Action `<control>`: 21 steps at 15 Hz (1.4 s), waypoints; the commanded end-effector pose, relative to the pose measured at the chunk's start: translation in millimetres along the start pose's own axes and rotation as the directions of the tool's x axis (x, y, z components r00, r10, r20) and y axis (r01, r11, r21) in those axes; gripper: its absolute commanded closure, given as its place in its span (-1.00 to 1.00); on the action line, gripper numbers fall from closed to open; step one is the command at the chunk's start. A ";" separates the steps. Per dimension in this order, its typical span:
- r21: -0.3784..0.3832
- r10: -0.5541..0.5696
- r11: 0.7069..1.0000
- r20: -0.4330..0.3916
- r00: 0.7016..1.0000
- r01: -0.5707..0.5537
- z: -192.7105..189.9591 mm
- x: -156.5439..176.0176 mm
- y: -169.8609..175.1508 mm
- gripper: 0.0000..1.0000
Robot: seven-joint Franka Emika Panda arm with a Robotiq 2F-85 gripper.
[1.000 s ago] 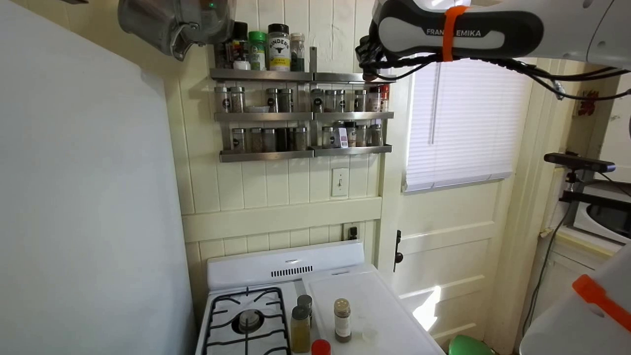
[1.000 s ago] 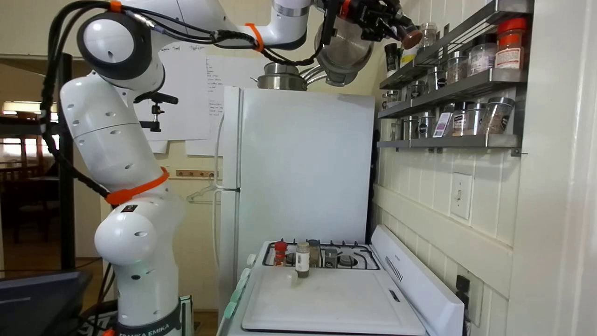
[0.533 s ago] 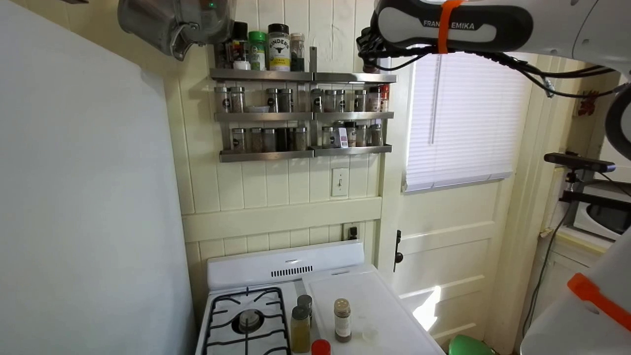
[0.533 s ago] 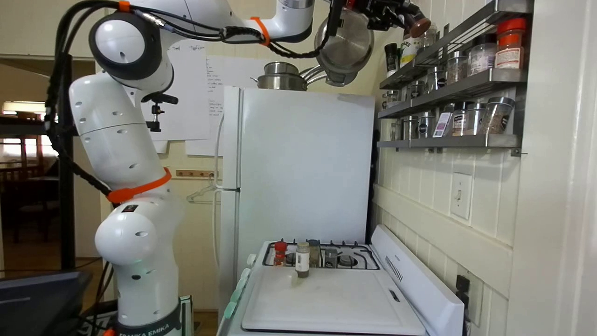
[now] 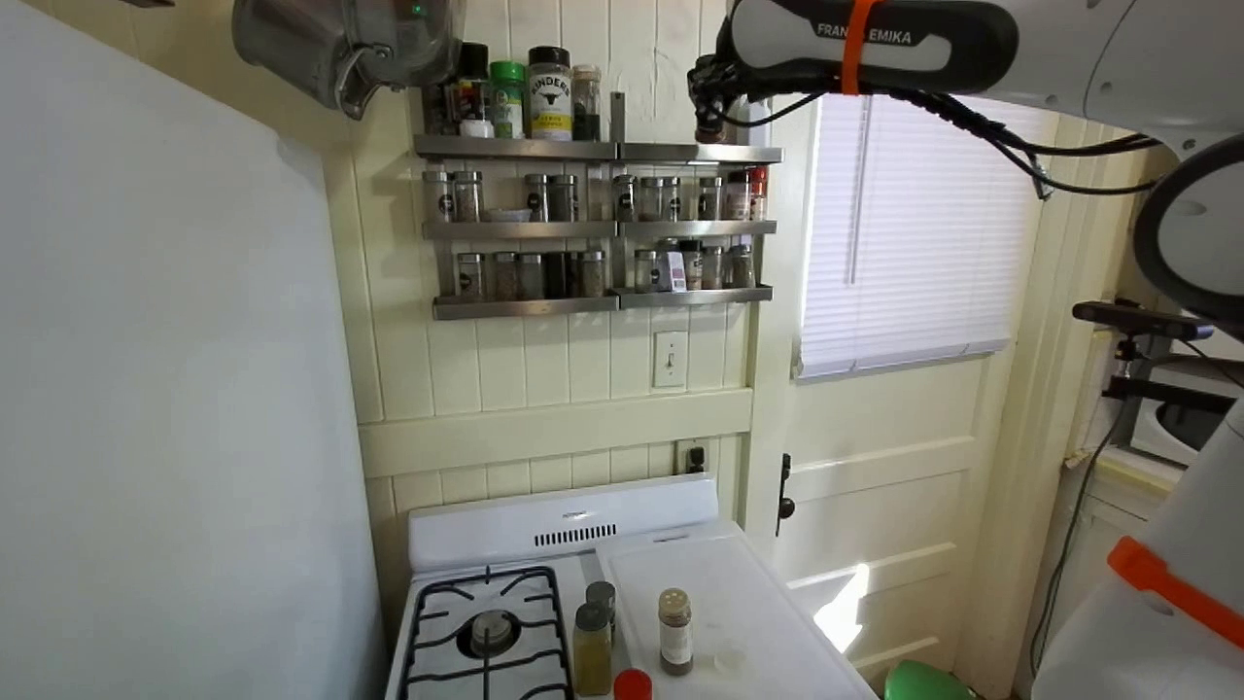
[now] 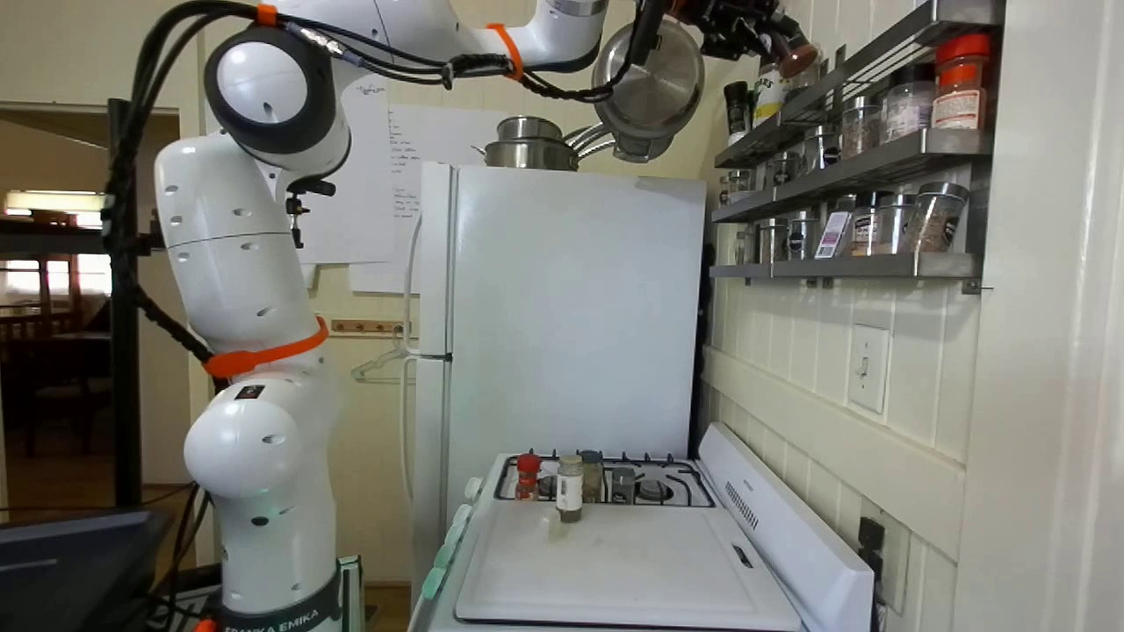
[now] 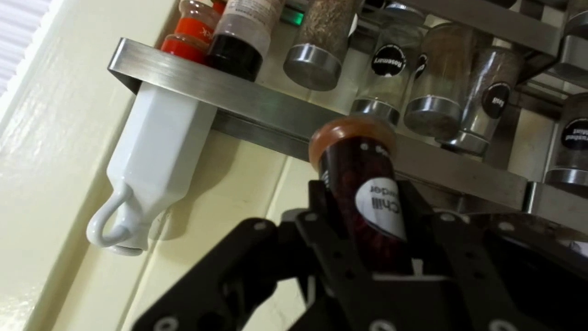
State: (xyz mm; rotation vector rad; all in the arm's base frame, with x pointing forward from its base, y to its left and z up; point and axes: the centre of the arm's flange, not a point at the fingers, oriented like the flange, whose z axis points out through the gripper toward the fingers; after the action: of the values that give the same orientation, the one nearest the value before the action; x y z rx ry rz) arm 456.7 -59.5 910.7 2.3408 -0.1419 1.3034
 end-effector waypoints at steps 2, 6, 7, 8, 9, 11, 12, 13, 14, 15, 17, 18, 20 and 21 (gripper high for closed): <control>0.035 -0.007 0.999 0.014 1.000 0.007 2.2 17.7 4.9 0.68; 0.036 -0.002 0.999 0.018 1.000 0.001 7.4 23.4 7.4 0.68; 0.036 0.000 0.999 0.018 1.000 -0.001 9.0 24.4 8.1 0.68; 0.035 0.004 0.999 0.018 1.000 -0.004 10.1 25.9 8.9 0.68; 0.036 0.005 0.999 0.019 1.000 -0.006 11.2 27.3 9.6 0.68; 0.037 0.008 0.999 0.020 1.000 -0.008 13.0 30.1 10.9 0.68; 0.037 0.008 0.999 0.022 1.000 -0.009 13.9 31.3 11.5 0.68; 0.040 0.008 0.999 0.024 1.000 -0.009 14.8 32.9 12.4 0.68; 0.042 0.010 0.999 0.025 1.000 -0.011 15.2 34.3 13.5 0.68; 0.043 0.011 0.999 0.026 1.000 -0.013 15.9 35.7 14.4 0.68; 0.051 0.017 0.999 0.037 0.999 -0.019 17.1 38.0 17.0 0.68; 0.058 0.020 0.998 0.042 0.999 -0.022 17.9 38.4 17.9 0.68; 0.070 0.024 0.997 0.052 0.998 -0.028 18.9 39.6 19.5 0.68; 0.076 0.027 0.997 0.060 0.998 -0.031 19.6 40.2 20.5 0.68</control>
State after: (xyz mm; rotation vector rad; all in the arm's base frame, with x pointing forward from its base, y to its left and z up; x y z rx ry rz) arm 481.8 -75.7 927.0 2.4050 -0.1565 1.2958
